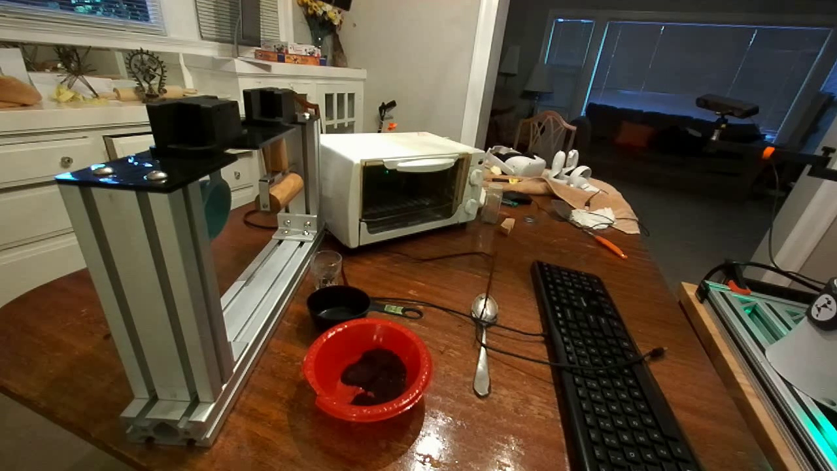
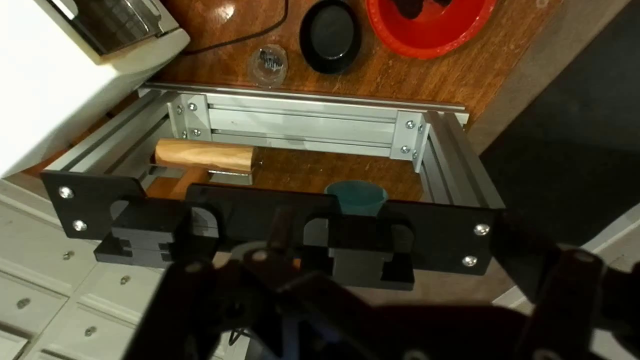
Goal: Pick up the blue scooper from the rack on the left and use it to stir the contents of the red bowl
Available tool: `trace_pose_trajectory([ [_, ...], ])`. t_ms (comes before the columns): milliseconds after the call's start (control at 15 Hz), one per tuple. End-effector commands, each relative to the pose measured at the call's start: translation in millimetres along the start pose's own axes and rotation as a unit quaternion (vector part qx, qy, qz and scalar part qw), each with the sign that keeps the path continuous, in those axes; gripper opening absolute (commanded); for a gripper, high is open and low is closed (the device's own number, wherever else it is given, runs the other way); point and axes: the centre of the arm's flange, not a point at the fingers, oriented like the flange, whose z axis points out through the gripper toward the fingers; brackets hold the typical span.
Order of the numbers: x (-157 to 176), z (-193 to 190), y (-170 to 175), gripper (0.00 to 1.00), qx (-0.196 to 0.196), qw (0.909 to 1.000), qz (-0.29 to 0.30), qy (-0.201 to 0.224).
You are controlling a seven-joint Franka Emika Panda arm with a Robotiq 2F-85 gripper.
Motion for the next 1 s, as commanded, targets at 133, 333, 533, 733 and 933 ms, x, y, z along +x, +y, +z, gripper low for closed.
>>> trace_pose_trajectory([
  [133,46.1,14.1,4.0,1.0,0.014,0.9991,-0.038,0.01],
  [333,56.6,31.0,-1.4,1.0,0.016,0.9982,-0.056,0.009],
  [533,65.0,50.6,-4.2,1.0,0.017,0.9978,-0.062,0.015],
  [733,71.2,67.4,-4.7,1.0,0.017,0.9982,-0.054,0.018],
  [933,77.0,81.4,-2.3,1.0,0.016,0.9985,-0.048,0.02],
])
